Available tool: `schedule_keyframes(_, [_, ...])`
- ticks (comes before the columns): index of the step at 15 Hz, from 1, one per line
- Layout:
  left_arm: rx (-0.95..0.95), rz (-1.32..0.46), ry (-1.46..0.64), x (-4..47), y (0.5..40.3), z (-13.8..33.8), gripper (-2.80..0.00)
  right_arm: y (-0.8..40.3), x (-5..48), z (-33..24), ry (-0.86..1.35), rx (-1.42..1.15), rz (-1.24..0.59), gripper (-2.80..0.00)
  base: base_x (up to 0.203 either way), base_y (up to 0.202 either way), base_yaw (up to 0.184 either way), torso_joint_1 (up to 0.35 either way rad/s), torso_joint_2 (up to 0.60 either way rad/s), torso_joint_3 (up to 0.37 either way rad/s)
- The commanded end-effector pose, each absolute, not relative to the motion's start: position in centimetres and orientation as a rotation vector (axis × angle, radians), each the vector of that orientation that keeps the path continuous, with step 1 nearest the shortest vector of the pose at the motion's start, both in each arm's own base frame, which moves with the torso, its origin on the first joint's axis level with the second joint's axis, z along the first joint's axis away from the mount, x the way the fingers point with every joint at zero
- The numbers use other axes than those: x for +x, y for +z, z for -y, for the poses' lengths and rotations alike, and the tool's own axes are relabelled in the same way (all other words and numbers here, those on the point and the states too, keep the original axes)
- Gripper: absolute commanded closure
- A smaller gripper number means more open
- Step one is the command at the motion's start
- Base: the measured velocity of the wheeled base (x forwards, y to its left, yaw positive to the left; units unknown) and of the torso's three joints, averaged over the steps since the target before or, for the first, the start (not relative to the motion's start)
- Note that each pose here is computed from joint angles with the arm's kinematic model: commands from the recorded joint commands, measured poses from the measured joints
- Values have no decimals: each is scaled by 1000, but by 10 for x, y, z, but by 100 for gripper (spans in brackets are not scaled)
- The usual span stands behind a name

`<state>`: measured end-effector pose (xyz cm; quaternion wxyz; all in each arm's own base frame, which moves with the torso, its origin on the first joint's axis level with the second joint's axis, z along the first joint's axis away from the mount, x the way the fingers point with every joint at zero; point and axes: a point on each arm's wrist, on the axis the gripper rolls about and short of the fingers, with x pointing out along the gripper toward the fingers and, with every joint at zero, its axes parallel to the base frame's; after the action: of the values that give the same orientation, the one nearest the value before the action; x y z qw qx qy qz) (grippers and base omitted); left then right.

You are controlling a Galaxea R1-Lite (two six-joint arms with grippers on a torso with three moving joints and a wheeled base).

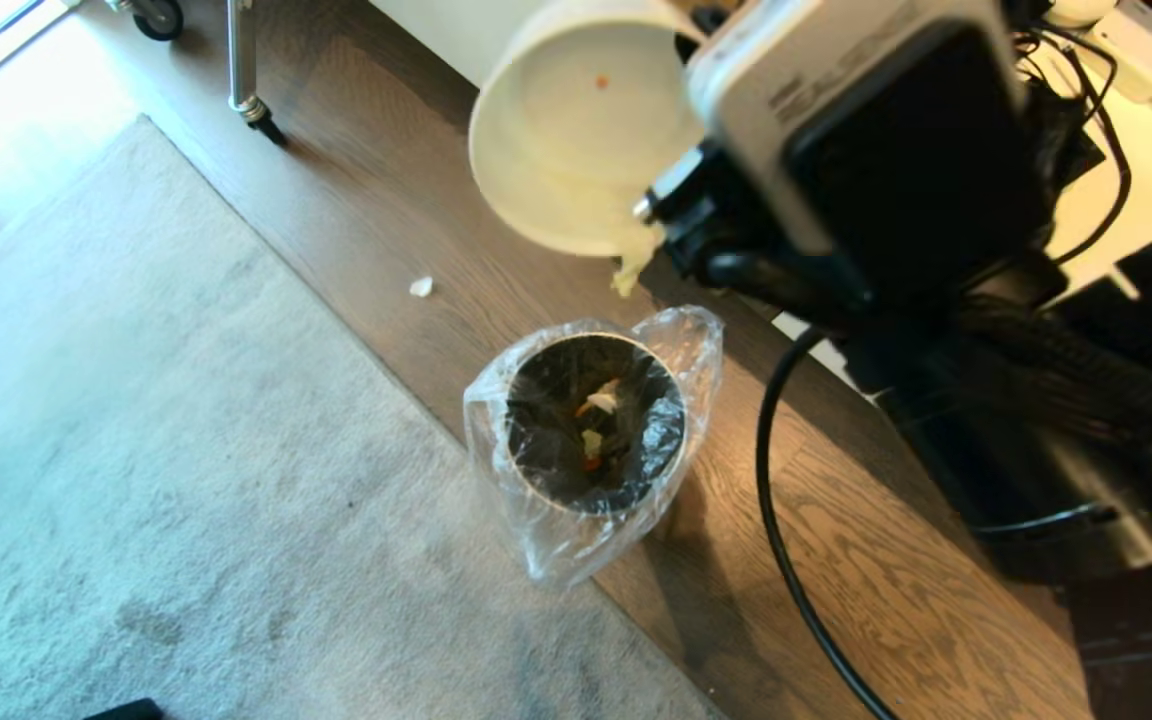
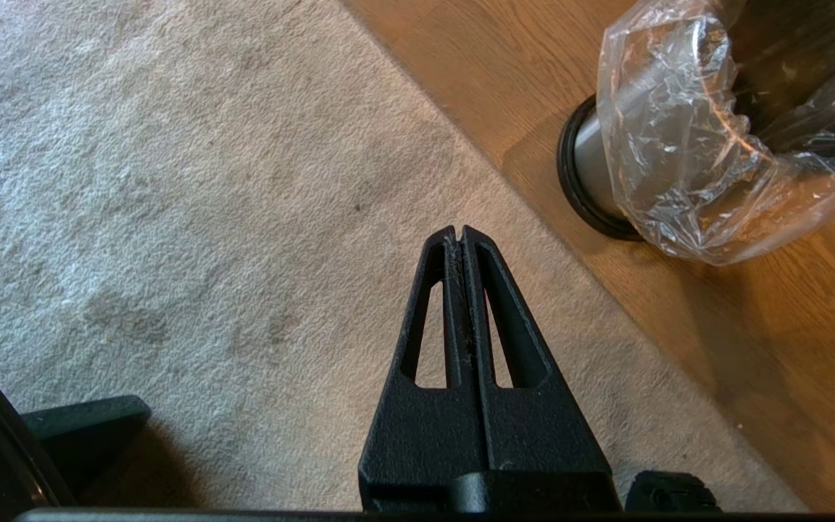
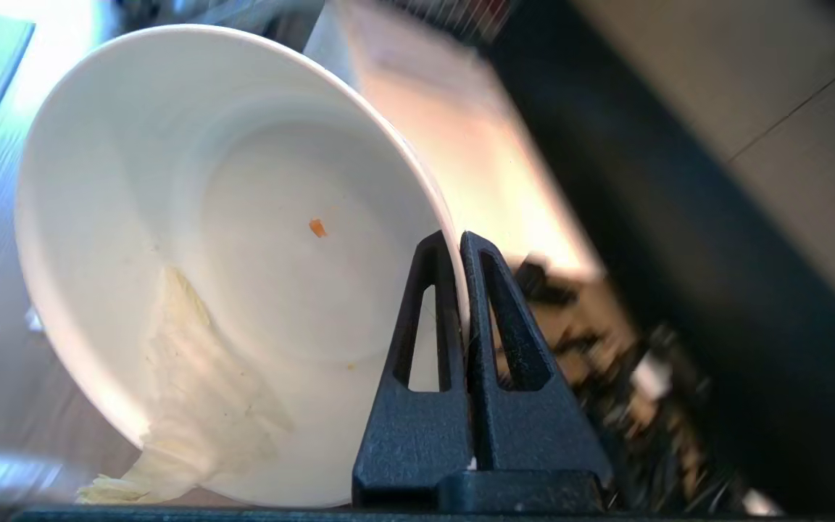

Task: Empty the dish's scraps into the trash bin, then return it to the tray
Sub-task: Put the bowl back to the table

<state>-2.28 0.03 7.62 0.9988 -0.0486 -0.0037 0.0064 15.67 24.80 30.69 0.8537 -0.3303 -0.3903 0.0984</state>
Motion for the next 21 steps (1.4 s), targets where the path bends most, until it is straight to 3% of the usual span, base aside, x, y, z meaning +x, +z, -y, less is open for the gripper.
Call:
schedule_keyframes(1, [-98, 8, 13, -23, 76, 0, 0, 287, 176, -245, 219, -767, 697, 0, 0, 0, 0, 0, 0, 0])
schedule_keyframes(11, [-98, 8, 13, -23, 76, 0, 0, 217, 198, -243, 477, -883, 245, 0, 0, 0, 0, 0, 0, 0])
schedule_keyframes(21, [-98, 8, 13, -23, 76, 0, 0, 193, 197, -241, 582, -903, -8, 0, 0, 0, 0, 0, 0, 0])
